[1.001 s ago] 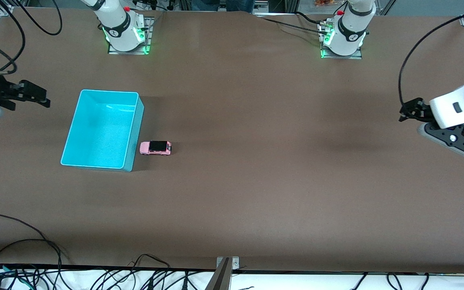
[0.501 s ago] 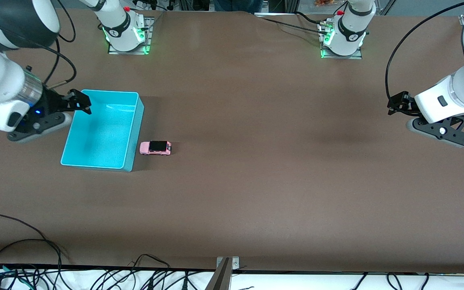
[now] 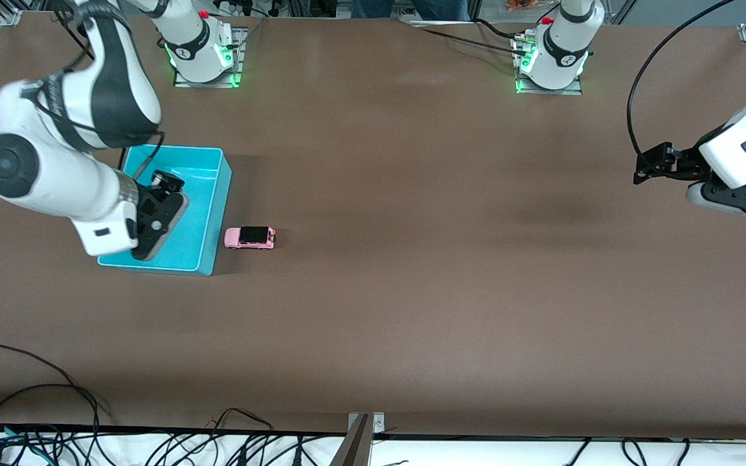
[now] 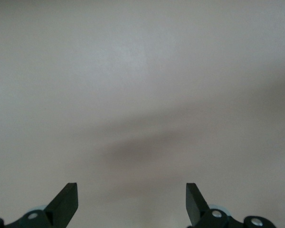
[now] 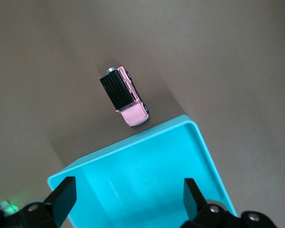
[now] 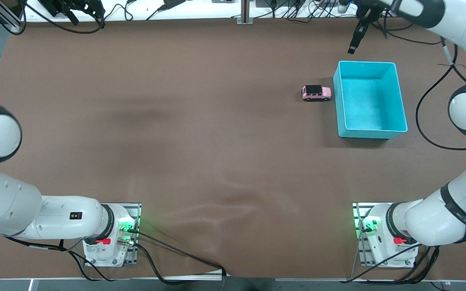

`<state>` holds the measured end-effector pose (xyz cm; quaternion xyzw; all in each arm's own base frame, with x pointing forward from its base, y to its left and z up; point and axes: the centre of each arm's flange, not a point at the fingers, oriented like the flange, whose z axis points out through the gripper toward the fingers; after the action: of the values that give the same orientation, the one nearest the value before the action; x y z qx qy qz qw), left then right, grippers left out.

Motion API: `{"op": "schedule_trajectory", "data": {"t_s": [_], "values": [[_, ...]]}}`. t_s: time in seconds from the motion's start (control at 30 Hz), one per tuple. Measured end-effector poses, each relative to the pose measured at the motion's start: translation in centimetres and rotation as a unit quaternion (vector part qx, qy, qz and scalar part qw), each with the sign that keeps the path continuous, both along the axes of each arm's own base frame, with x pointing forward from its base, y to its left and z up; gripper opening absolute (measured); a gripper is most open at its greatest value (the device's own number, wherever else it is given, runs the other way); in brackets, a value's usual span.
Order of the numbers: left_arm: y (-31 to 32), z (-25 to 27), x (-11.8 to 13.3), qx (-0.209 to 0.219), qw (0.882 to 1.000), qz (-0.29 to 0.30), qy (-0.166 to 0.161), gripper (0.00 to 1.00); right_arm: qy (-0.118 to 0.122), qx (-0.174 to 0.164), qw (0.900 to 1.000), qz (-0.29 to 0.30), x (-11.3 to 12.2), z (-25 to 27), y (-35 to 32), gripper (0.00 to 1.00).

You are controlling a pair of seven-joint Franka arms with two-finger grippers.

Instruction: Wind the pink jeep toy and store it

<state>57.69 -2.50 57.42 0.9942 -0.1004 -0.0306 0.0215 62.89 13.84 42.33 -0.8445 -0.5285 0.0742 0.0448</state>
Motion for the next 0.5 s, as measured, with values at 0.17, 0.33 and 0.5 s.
{"op": "schedule_trajectory", "data": {"t_s": [0.17,0.33,0.5], "values": [[-0.3,0.3,-1.8,0.002,1.0,0.0,-0.009,1.0,-0.002,0.014,0.998,0.069,-0.4,-3.6,0.7,1.0],[-0.9,0.9,-2.7,0.013,1.0,-0.009,-0.015,1.0,-0.011,0.026,0.992,0.121,-1.6,-7.1,2.2,1.0],[-3.3,1.8,-3.6,0.028,0.999,-0.034,-0.022,1.0,-0.021,0.033,0.987,0.153,-3.0,-10.5,3.0,1.0]]}}
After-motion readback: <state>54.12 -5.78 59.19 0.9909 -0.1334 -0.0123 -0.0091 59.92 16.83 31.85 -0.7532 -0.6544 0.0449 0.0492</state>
